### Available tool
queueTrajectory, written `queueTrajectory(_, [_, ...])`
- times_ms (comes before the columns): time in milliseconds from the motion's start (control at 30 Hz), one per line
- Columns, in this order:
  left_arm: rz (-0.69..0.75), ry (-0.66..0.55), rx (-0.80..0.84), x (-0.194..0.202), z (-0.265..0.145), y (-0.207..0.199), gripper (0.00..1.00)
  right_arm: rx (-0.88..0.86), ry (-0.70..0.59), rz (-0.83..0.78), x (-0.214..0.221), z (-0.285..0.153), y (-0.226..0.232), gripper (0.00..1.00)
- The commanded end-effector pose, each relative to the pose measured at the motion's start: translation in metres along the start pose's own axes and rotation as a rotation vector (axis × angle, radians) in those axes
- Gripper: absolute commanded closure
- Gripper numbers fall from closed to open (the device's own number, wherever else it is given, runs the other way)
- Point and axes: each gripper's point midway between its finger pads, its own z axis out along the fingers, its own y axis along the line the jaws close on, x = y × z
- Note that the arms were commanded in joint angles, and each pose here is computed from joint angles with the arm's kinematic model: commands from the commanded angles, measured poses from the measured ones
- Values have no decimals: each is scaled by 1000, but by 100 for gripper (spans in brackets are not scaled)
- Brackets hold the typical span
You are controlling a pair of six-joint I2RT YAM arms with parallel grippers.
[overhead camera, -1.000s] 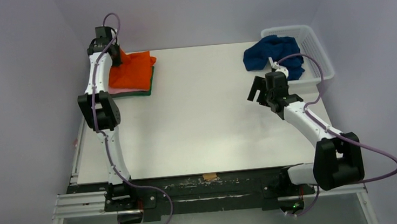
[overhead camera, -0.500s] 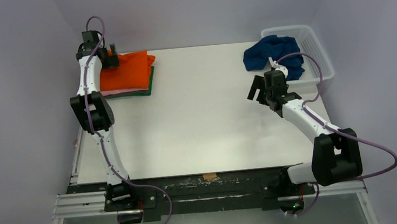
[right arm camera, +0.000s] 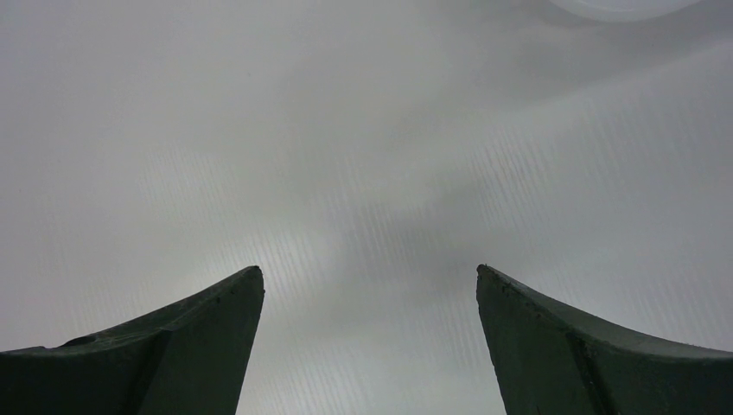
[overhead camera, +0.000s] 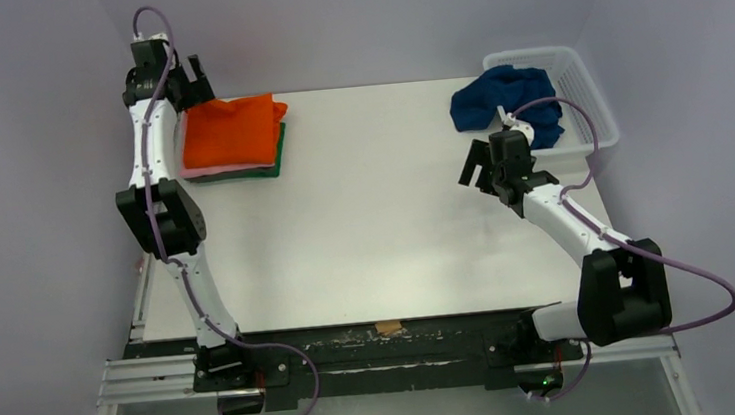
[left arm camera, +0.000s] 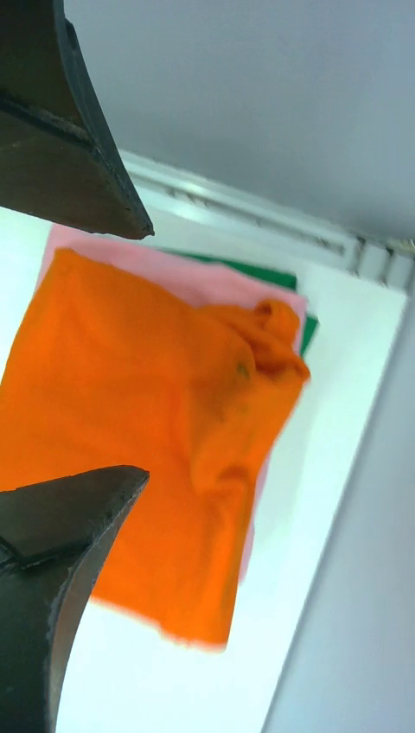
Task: Fold and stack the t-shirts
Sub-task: Put the neatly folded tshirt into the corner of the board with the left arm
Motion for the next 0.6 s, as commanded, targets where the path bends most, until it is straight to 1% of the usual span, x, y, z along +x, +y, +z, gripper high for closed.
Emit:
queueTrajectory(0, [2,-89,356,-26,-28,-59,0,8,-72,11,-23,-9,2,9])
queueTrajectory(100, [39,-51,536,-13,-29,-87,0,21,-66,9,-23,-6,1,9])
queueTrajectory(167, [72,-35,628,-5,-30,-100,0,29,-61,4,-22,-4,0,9])
queueTrajectory(233, [88,-31,615,0,-21,-98,0,42,-60,4,-22,-2,-2,9])
queueTrajectory(367, [70,-17,578,0,3,-87,0,57,-60,3,-22,1,-4,9])
queueTrajectory(567, [5,-64,539,1,53,-73,0,87,-61,-1,-23,2,-8,9])
